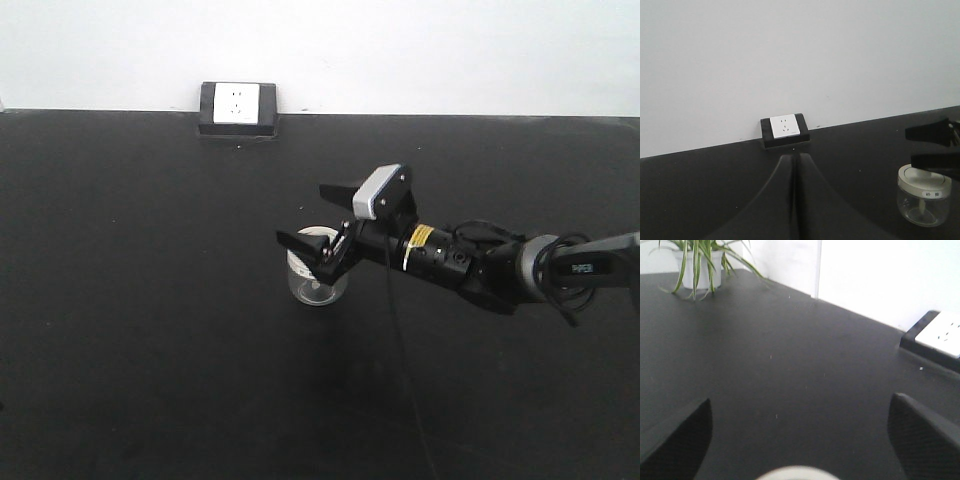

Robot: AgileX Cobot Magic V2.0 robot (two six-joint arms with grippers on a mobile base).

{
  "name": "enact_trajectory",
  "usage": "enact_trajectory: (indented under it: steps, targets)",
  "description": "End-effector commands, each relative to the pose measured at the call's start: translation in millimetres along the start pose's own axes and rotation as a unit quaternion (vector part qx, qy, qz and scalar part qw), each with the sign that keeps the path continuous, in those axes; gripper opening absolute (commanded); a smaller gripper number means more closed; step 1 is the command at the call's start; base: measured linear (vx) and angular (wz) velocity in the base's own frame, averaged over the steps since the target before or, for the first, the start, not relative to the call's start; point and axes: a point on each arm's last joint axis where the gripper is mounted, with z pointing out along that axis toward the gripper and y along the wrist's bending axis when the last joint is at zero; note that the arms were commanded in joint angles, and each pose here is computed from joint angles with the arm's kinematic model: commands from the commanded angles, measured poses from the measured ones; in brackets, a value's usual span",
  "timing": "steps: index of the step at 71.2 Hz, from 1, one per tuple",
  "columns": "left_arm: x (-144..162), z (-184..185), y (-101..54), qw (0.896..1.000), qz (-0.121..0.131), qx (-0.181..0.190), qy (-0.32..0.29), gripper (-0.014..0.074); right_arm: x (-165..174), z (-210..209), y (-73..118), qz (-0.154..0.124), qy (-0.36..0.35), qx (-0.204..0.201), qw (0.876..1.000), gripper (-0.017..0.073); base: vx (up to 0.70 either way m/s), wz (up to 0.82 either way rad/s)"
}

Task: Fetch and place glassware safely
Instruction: 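Open the right gripper and withdraw it from the jar lid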

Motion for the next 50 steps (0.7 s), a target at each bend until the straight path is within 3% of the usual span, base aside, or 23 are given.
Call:
enact_trajectory:
  steps: [1, 18, 24, 33, 45, 50]
  targets:
    - [-13.5, 1.3, -1.2, 0.999, -0.012, 0.011, -0.038, 0.0001, -53.6, -7.4, -2.2, -0.001, -0.062, 0.007, 0.998, 0.0615, 0.00, 0.00]
    - [-13.5, 1.3, -1.2, 0.999, -0.012, 0.011, -0.038, 0.0001, -105.4, -32.1, 13.1, 0.017, -0.064, 0.016, 0.998, 0.0450, 0.00, 0.00]
    - [-13.5, 1.3, -1.2, 0.999, -0.012, 0.011, -0.038, 0.0001, -118.9, -45.0, 21.2, 0.021, -0.064, 0.027, 0.997, 0.0304, 0.00, 0.00]
    - [-13.5, 1.3, -1.2, 0.999, -0.012, 0.011, -0.038, 0.0001, -138.7, -72.6, 36.7, 0.034, -0.063, 0.064, 0.995, -0.0015, 0.00, 0.00]
    - [-13.5, 1.3, -1.2, 0.999, -0.012, 0.011, -0.038, 0.0001, -154.2, -112.8, 53.6, 0.054, -0.047, 0.146, 0.987, -0.0008, 0.00, 0.00]
    - [-13.5, 1.3, -1.2, 0.999, -0.012, 0.011, -0.038, 0.0001, -158.9, -130.5, 60.9, 0.048, -0.028, 0.183, 0.982, -0.0006, 0.00, 0.00]
